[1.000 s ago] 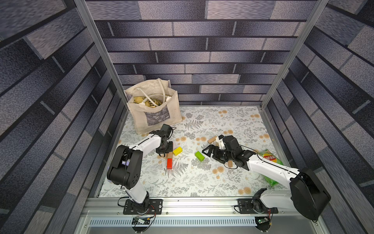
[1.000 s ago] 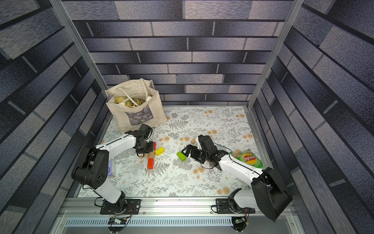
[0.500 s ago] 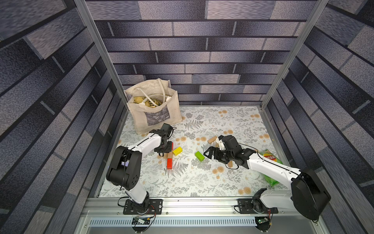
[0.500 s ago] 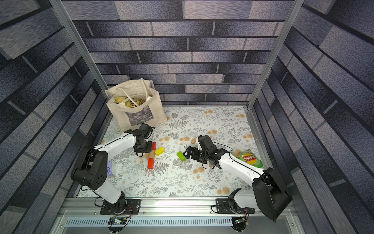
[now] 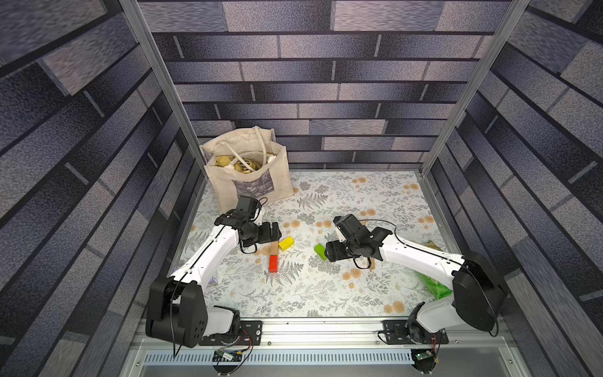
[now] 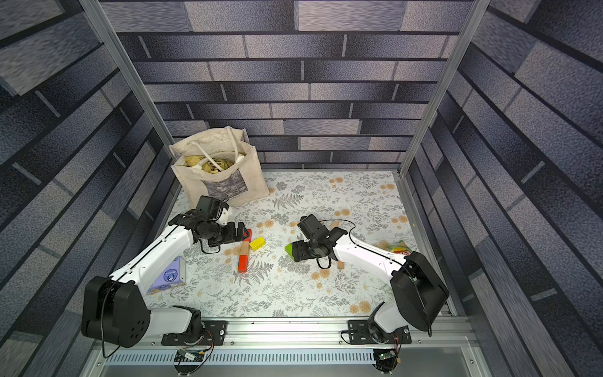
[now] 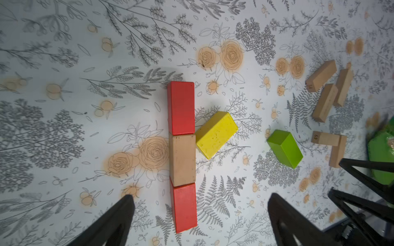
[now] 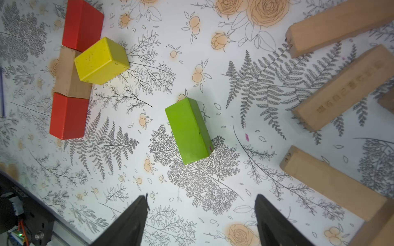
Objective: Assemble the letter k with building blocks
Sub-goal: Adjust the building block at the center of the board, then pick up the building block from the center of the board.
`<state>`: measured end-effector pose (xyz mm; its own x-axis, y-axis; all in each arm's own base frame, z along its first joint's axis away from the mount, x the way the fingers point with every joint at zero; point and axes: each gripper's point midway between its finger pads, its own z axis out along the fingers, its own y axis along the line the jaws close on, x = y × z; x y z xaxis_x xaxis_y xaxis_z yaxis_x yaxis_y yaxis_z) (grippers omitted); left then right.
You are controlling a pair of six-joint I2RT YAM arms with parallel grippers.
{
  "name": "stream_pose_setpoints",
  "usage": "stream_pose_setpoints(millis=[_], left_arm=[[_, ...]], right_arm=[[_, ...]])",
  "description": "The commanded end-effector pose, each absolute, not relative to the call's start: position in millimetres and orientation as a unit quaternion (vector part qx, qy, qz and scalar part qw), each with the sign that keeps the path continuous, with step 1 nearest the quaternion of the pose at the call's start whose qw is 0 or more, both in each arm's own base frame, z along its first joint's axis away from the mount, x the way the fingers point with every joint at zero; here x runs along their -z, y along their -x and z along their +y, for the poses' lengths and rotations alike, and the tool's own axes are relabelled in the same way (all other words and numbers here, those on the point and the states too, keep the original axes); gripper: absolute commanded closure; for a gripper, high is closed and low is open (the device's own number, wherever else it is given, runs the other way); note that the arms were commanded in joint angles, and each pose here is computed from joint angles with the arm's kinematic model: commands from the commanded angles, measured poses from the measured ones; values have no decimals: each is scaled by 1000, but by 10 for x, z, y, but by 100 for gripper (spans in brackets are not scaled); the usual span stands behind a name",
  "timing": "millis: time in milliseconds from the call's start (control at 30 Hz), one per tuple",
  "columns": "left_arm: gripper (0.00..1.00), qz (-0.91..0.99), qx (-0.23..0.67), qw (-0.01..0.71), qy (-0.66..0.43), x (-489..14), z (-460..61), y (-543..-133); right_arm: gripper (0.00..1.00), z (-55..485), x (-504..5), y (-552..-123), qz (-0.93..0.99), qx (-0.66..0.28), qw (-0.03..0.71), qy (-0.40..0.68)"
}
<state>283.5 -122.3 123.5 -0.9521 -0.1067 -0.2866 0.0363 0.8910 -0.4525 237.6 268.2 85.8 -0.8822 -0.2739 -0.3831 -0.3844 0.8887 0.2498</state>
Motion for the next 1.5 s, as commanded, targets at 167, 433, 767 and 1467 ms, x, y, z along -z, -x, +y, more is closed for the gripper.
stream_pose_setpoints(millis=[167,433,767,1467], left_arm=[[0,939,330,93,19,-1293,-1414,-2486],[0,931,348,103,25,-1346,-1336,-2467],[0,922,364,131,30,-1411,-1268,-2532],[0,923,360,130,33,-1385,-1218,-2578]], right_arm=[[33,2788,-817,-2505,953,-76,189,222],[38,2921,-716,-2577,951,-46,181,248],[44,2948,-568,-2574,952,-37,161,258],[52,2981,-427,-2502,953,-49,144,263]])
